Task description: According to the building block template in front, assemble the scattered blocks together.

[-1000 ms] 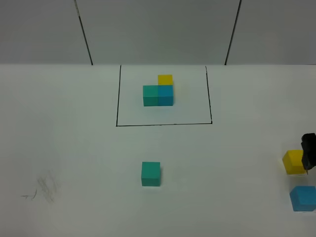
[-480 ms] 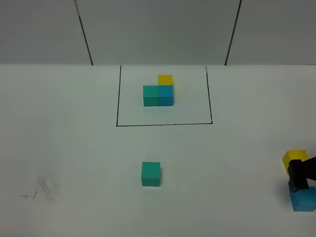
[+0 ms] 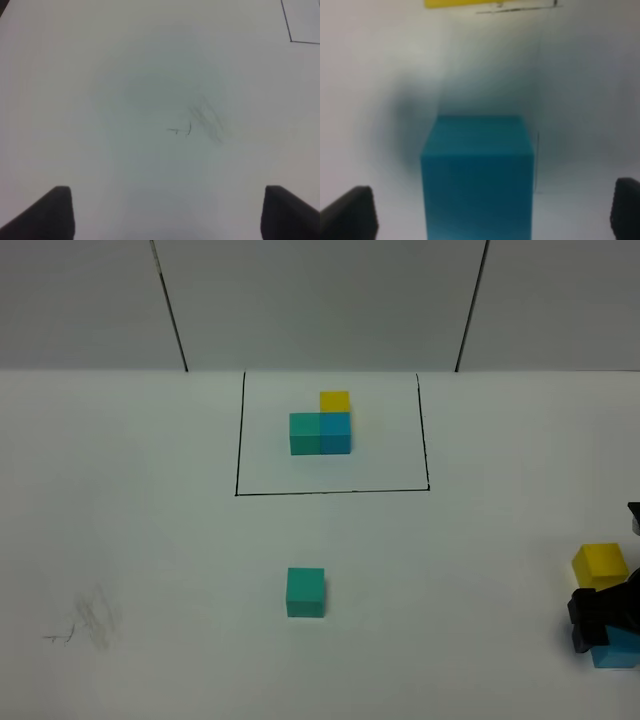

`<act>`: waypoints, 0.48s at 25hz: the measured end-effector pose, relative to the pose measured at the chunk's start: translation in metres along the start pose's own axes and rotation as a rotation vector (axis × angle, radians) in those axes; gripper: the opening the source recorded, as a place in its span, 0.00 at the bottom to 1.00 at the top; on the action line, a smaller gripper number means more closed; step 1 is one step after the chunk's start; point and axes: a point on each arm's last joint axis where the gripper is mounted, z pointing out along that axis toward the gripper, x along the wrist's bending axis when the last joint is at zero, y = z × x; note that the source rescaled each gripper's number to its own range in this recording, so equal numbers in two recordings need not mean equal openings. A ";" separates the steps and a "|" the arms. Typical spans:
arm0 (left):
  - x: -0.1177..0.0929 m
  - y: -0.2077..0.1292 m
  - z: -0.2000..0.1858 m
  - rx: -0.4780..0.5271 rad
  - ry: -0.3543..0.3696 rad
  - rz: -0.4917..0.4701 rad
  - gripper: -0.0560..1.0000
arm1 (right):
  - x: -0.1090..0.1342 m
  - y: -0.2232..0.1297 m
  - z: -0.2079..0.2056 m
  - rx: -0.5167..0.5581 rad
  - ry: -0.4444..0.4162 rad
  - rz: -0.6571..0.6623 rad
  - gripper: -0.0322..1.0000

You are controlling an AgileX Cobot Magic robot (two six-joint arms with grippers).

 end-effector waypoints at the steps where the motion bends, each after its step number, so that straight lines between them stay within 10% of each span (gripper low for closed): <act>1: 0.000 0.000 0.000 0.000 0.000 0.000 0.67 | 0.000 0.001 0.003 0.001 0.000 0.001 0.92; 6: 0.000 0.000 0.000 -0.002 0.000 0.000 0.67 | 0.000 0.002 0.014 0.015 -0.001 -0.004 0.84; 11: 0.000 0.000 0.000 -0.002 0.000 0.000 0.67 | 0.000 0.002 0.018 0.020 -0.001 -0.023 0.27; 12: 0.000 0.000 0.000 -0.002 0.000 0.000 0.67 | 0.000 0.002 0.018 0.019 -0.003 -0.034 0.30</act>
